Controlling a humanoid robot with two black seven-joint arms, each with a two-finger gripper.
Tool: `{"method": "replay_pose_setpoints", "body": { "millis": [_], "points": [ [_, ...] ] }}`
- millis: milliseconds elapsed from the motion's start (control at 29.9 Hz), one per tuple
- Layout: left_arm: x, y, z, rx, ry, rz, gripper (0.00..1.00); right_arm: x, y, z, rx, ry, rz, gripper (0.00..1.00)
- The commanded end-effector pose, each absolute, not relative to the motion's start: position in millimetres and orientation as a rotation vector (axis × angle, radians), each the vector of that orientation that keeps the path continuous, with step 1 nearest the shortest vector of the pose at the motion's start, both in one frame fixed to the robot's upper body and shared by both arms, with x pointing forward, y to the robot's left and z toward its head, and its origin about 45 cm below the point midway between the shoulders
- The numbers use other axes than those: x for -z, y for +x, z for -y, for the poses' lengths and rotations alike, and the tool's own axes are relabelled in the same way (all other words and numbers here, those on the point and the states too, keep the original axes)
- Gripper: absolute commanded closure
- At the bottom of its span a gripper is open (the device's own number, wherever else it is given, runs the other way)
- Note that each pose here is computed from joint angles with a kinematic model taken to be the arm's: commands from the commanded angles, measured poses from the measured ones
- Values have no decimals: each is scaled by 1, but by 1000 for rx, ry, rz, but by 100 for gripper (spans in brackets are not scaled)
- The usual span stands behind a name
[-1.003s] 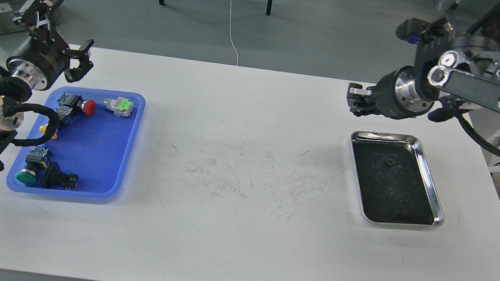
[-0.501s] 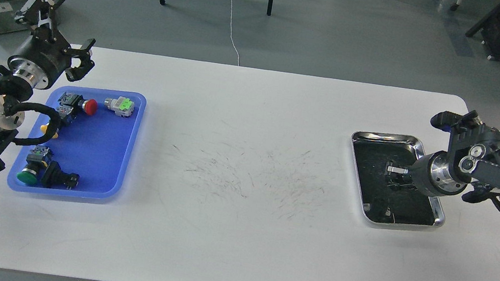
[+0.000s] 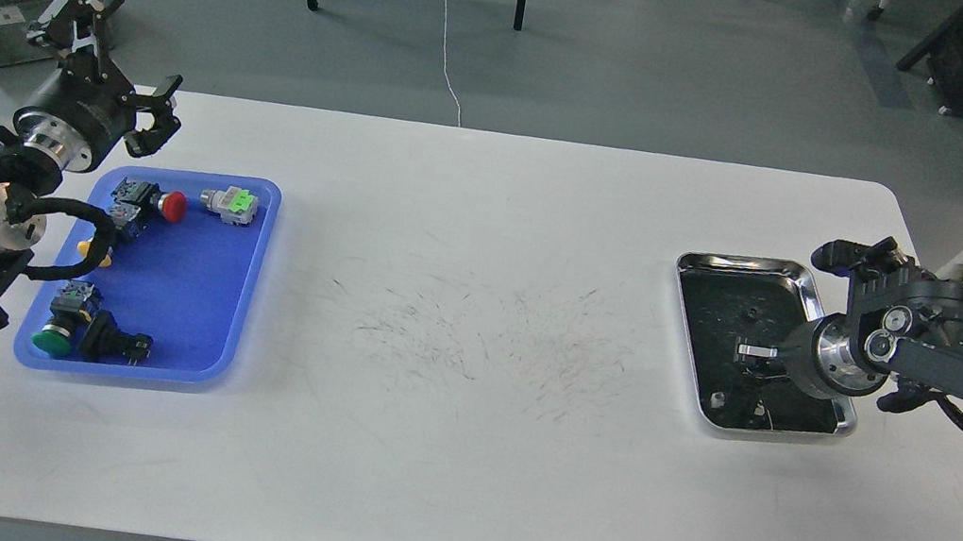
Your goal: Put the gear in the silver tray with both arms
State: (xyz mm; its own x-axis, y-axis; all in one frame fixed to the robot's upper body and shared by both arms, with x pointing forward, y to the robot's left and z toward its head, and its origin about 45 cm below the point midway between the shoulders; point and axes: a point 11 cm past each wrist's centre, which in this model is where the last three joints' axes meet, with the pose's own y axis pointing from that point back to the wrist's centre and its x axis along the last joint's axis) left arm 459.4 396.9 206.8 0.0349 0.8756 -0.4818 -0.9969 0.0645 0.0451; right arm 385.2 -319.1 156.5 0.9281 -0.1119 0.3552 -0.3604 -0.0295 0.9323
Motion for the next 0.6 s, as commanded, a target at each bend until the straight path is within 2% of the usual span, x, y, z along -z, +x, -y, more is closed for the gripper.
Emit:
{"method": "replay_pose_setpoints", "body": {
  "millis": [0, 67, 134, 267, 334, 568],
  "points": [
    [-207, 460, -397, -1482, -344, -437, 2, -161, 388, 319, -207, 1610, 390, 72],
    [-207, 460, -397, -1482, -344, -437, 2, -162, 388, 321, -204, 1609, 395, 55],
    [-207, 460, -397, -1482, -343, -436, 2, -163, 389, 321, -205, 1612, 400, 29],
    [-207, 460, -396, -1482, -341, -437, 2, -166, 391, 319, -203, 1621, 410, 10],
    [-207, 460, -396, -1481, -342, -436, 2, -169, 394, 316, -207, 1634, 422, 7],
    [-207, 460, -397, -1484, -338, -436, 2, -195, 413, 309, -231, 1699, 534, 6]
  ]
}}
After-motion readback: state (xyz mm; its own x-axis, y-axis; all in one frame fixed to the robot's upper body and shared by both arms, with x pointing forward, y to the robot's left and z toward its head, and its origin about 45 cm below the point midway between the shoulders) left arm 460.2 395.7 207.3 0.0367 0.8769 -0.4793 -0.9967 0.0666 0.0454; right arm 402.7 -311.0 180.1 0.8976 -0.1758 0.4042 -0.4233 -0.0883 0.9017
